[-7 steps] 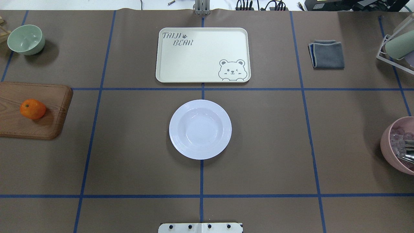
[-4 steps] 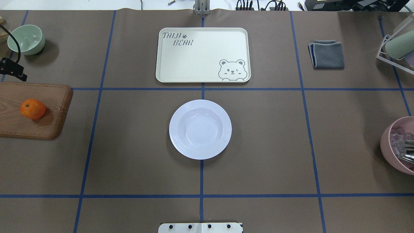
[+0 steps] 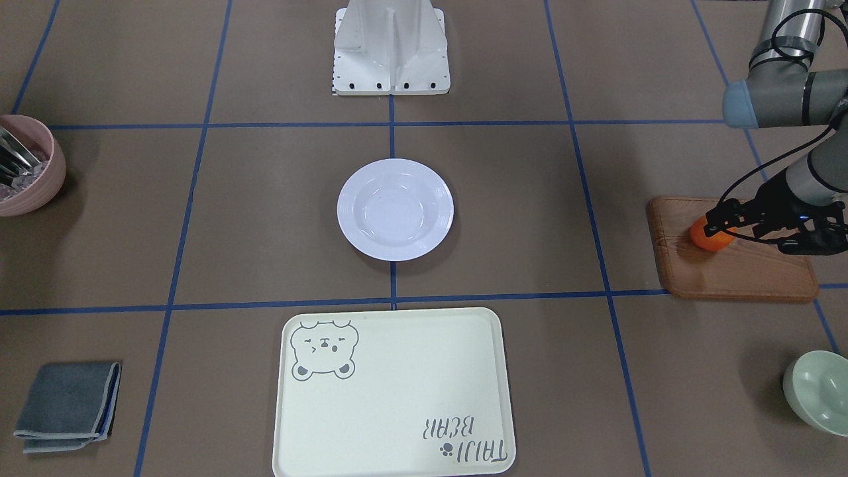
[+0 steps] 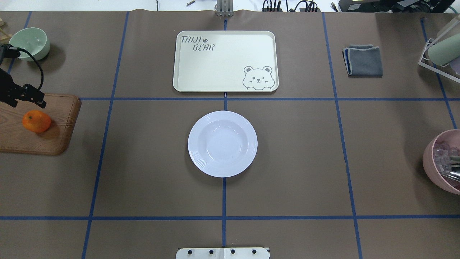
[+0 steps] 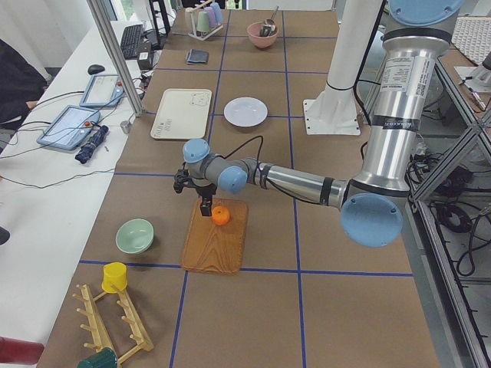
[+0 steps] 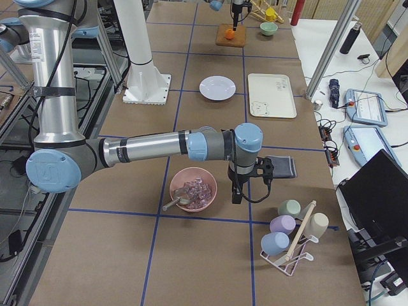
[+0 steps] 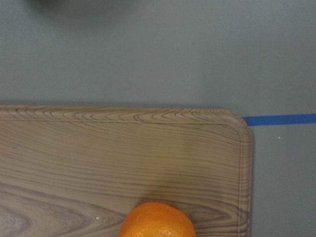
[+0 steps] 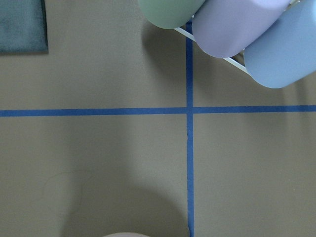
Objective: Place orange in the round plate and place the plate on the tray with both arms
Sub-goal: 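Lower the left gripper onto the orange on the wooden board and close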
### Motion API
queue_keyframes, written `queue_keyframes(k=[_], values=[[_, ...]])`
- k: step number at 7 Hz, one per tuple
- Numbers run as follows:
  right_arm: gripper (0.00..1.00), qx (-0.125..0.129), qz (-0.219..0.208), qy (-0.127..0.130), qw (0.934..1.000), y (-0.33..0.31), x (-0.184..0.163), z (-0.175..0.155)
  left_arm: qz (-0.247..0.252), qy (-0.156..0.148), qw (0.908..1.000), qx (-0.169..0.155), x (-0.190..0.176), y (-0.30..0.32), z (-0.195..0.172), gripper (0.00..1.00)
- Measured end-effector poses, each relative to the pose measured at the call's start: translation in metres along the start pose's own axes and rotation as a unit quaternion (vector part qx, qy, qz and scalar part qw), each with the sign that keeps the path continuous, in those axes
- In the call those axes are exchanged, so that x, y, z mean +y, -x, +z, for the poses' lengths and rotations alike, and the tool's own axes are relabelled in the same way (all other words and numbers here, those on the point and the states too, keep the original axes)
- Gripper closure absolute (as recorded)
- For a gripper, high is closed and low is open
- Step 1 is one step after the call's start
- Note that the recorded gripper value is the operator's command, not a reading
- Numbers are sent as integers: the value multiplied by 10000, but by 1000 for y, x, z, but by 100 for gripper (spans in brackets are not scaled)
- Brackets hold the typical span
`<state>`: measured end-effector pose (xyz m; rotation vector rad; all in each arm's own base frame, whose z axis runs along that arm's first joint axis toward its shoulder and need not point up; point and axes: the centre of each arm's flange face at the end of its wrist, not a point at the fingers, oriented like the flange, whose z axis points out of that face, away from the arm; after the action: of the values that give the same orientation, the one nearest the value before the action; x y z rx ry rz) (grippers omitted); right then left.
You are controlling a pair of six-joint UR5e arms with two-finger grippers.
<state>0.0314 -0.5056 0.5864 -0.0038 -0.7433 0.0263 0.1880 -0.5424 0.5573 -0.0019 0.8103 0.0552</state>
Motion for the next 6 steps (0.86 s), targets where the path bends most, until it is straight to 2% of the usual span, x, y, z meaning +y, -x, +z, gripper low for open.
queue_keyframes(k=[6], values=[[0, -8, -8, 5, 10000, 0, -1, 0, -45, 223, 9997, -70, 3, 16, 36, 1]])
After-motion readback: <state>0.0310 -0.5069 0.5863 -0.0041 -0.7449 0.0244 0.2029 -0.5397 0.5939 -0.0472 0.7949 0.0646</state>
